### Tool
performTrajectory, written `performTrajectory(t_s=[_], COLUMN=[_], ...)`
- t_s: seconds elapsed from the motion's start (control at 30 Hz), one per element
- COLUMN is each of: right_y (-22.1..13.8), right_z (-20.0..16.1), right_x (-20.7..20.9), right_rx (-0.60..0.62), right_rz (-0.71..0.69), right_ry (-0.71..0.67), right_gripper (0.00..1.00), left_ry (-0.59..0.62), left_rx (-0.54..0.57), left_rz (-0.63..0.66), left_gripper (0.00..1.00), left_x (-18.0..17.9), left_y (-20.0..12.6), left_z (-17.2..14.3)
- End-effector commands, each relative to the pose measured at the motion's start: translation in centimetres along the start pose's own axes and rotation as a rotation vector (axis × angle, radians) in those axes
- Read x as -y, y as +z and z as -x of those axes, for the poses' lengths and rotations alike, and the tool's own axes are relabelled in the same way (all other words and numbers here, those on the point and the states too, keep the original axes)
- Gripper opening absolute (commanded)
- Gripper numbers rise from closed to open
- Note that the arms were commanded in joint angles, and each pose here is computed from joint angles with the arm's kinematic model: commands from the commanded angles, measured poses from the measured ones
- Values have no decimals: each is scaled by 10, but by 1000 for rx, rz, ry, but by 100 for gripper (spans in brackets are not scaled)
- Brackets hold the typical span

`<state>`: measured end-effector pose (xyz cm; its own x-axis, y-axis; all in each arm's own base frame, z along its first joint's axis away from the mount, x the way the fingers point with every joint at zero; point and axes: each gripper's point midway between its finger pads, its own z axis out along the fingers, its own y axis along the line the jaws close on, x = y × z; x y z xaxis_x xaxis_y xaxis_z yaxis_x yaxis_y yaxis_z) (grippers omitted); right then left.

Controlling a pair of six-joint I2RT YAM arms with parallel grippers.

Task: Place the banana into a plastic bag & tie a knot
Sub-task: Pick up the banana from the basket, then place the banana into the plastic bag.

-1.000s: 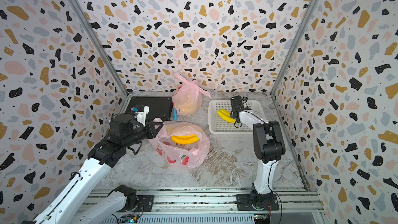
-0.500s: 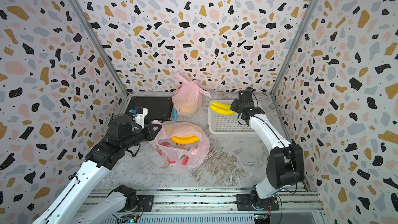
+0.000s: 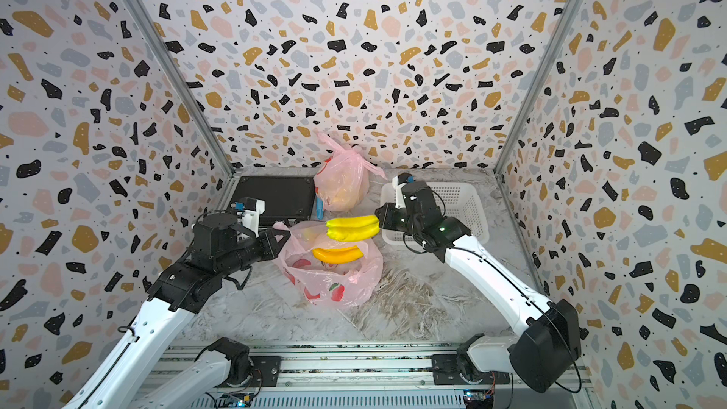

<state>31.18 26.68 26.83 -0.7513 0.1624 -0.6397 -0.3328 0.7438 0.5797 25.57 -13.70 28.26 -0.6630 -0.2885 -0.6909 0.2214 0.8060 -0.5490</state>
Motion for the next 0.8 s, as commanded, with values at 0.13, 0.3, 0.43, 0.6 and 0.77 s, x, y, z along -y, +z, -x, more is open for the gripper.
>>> performTrajectory(t_s=[0.13,0.3,0.43,0.6,0.77], right_y=[-4,7,16,22,25], right_z=[-37,-52,-61,-57,-39], right_x=[-30,-38,-31,-10,5], right_rx=[-64,-98,-115,-78,17], right_rz=[16,-48,-143,-280,-392], right_ry=[-38,-65,-63,-33,-6], right_gripper=[12,12,12,10,11], left_ry=[-6,-9,-9,-11,-16], left_rx=[82,60,57,37,0], left_rz=[-95,-202,-239,-285,-331], left_gripper=[0,0,0,0,0], left_x=[23,42,49,56,63], left_y=[-12,-12,-16,-17,-16], left_z=[22,20,20,17,11])
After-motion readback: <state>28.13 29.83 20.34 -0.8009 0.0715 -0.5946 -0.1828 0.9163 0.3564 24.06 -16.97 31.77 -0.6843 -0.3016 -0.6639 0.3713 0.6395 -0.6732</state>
